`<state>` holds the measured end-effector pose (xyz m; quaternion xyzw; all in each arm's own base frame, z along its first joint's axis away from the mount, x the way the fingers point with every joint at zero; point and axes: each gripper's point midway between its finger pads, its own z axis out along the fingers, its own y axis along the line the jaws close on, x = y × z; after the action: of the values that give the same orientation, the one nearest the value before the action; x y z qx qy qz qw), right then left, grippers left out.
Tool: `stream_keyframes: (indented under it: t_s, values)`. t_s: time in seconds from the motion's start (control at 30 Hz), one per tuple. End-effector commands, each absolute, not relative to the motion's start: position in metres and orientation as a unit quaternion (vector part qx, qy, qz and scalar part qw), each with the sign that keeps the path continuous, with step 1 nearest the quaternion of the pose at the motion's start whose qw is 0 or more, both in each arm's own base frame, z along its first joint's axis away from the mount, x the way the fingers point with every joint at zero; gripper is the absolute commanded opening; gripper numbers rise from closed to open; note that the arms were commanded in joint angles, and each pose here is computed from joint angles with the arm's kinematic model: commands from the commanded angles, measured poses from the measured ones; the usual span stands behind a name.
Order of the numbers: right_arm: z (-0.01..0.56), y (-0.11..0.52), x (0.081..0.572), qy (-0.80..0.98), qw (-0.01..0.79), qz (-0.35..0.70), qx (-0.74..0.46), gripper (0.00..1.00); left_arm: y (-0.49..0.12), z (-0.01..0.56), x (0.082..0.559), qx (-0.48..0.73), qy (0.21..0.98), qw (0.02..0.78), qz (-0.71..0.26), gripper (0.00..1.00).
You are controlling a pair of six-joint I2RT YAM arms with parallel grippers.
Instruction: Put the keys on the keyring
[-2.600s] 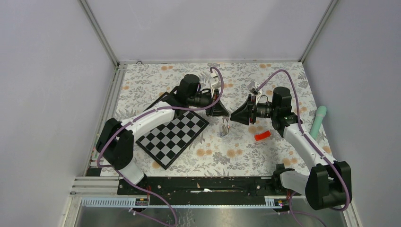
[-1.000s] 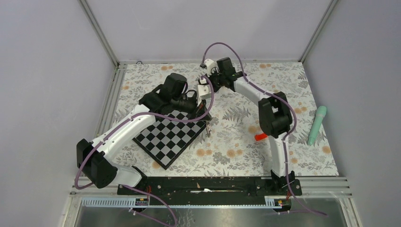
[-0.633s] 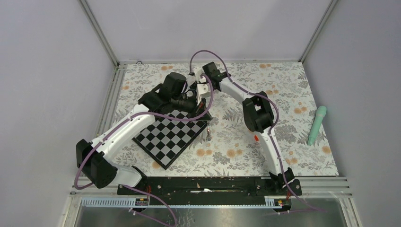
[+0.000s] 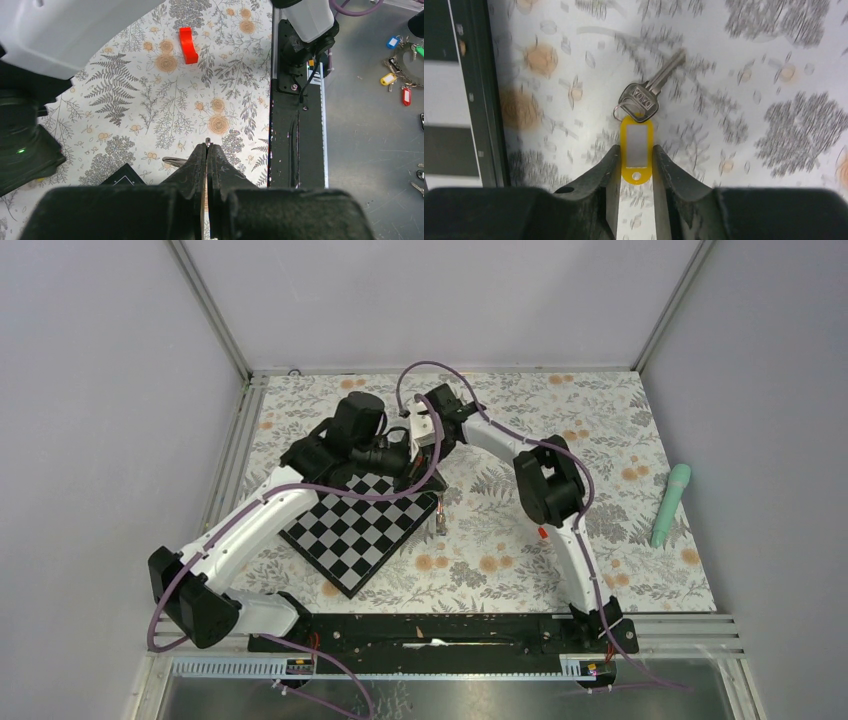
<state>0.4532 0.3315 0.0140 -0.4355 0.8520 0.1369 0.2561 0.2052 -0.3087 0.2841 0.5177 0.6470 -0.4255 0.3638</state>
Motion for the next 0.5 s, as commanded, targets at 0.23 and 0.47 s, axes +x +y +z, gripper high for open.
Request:
stream_keyframes:
  t_s: [0.23, 0.47]
  values:
    - [0.046, 0.249, 0.382, 0.853, 0.237, 0.061, -0.461, 0.15, -0.307, 0.314, 0.209, 0.521, 0.619, 0.411, -0.42, 0.0]
    - [0.067, 0.188, 0.343, 0.866, 0.243, 0.066, -0.433, 0.33, -0.308, 0.316, 0.213, 0.521, 0.621, 0.415, -0.413, 0.0]
